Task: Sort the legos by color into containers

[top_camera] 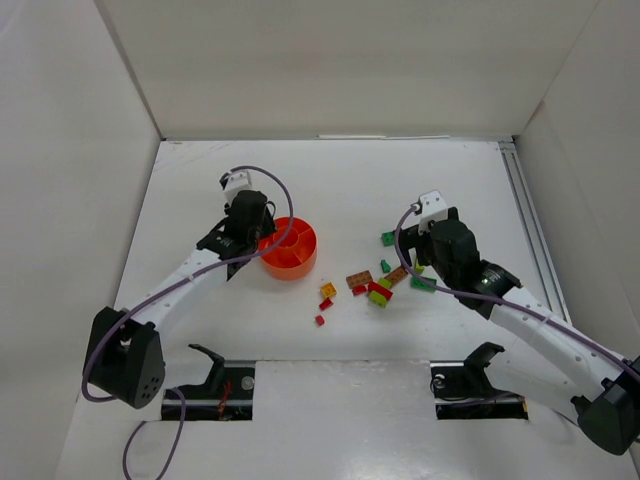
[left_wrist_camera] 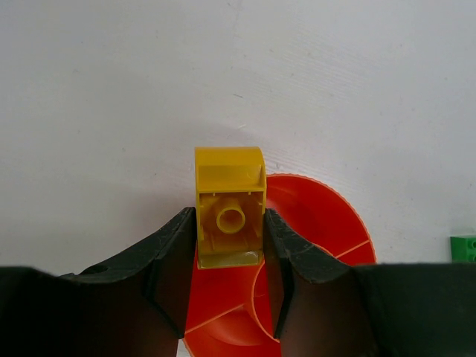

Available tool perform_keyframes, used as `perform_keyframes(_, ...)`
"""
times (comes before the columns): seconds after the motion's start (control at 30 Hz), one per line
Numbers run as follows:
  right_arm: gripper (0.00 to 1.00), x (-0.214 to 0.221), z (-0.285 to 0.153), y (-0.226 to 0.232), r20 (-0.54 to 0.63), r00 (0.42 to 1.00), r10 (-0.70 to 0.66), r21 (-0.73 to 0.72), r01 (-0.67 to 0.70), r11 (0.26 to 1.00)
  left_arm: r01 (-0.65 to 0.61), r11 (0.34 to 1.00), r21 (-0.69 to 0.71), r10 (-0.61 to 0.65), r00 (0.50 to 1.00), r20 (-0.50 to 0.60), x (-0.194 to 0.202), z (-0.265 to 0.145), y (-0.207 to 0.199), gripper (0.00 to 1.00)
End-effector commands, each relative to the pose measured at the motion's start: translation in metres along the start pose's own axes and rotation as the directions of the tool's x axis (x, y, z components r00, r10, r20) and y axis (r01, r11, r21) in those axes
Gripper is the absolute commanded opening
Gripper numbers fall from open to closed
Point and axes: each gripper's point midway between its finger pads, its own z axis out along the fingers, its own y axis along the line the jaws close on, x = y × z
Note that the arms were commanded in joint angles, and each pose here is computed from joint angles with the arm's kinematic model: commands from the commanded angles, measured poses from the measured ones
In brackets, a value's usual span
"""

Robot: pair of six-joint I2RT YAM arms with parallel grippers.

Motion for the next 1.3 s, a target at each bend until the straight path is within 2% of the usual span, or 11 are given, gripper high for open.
perform_keyframes(0.0,1.0,-0.026,-0.002,0.001,0.077,0.997,0.019,-0.004,-0.018,1.0,-0.009,0.999,0.044,0.009,1.0,-0.007,0.003,0.004,-0.009,0.2)
perform_keyframes(0.2,1.0,-0.024,-0.003,-0.001,0.069,0.998,0.015,0.005,-0.016,1.0,-0.016,1.0,0.022,0.017,0.999,-0.04,0.015,0.013,-0.006,0.21)
perform_keyframes(0.27,1.0,-0.022,-0.001,0.0,0.06,0.998,0.012,0.005,-0.012,1.0,-0.007,1.0,0.022,0.007,0.999,-0.041,0.015,0.013,-0.006,0.29)
perform_keyframes(0.4,1.0,-0.022,-0.001,0.0,0.06,0.998,0.012,0.005,-0.012,1.0,-0.013,1.0,0.021,0.015,0.998,-0.061,0.021,0.014,-0.006,0.37)
perform_keyframes(0.67,1.0,-0.022,-0.001,0.0,0.06,0.998,0.012,0.005,-0.012,1.0,-0.029,1.0,0.002,0.029,0.996,-0.09,0.029,0.014,0.0,0.48)
perform_keyframes(0.87,1.0,-0.024,-0.003,0.002,0.069,0.997,0.015,-0.015,-0.014,1.0,-0.017,1.0,0.017,0.018,0.998,-0.068,0.017,0.003,-0.002,0.52)
perform_keyframes(0.9,1.0,-0.022,-0.003,0.003,0.061,0.998,0.021,-0.015,-0.02,1.0,-0.007,1.0,0.03,0.008,0.999,-0.048,0.01,-0.003,-0.004,0.55)
perform_keyframes(1.0,1.0,-0.024,-0.005,0.002,0.069,0.997,0.024,-0.015,-0.023,1.0,0.006,0.997,0.08,-0.004,1.0,-0.027,0.0,-0.02,-0.011,0.7)
perform_keyframes(1.13,1.0,-0.028,-0.006,0.002,0.077,0.996,0.038,-0.016,-0.037,0.999,-0.074,0.975,0.207,0.083,0.996,-0.032,0.012,-0.054,-0.038,0.93)
perform_keyframes(1.2,1.0,-0.032,-0.007,0.002,0.081,0.995,0.049,-0.017,-0.048,0.999,-0.093,0.959,0.267,0.109,0.993,-0.043,0.02,-0.068,-0.052,0.97)
perform_keyframes(1.27,1.0,-0.029,-0.003,0.009,0.05,0.998,0.037,-0.05,-0.034,0.998,-0.117,0.925,0.363,0.159,0.983,-0.088,0.048,-0.086,-0.073,0.99)
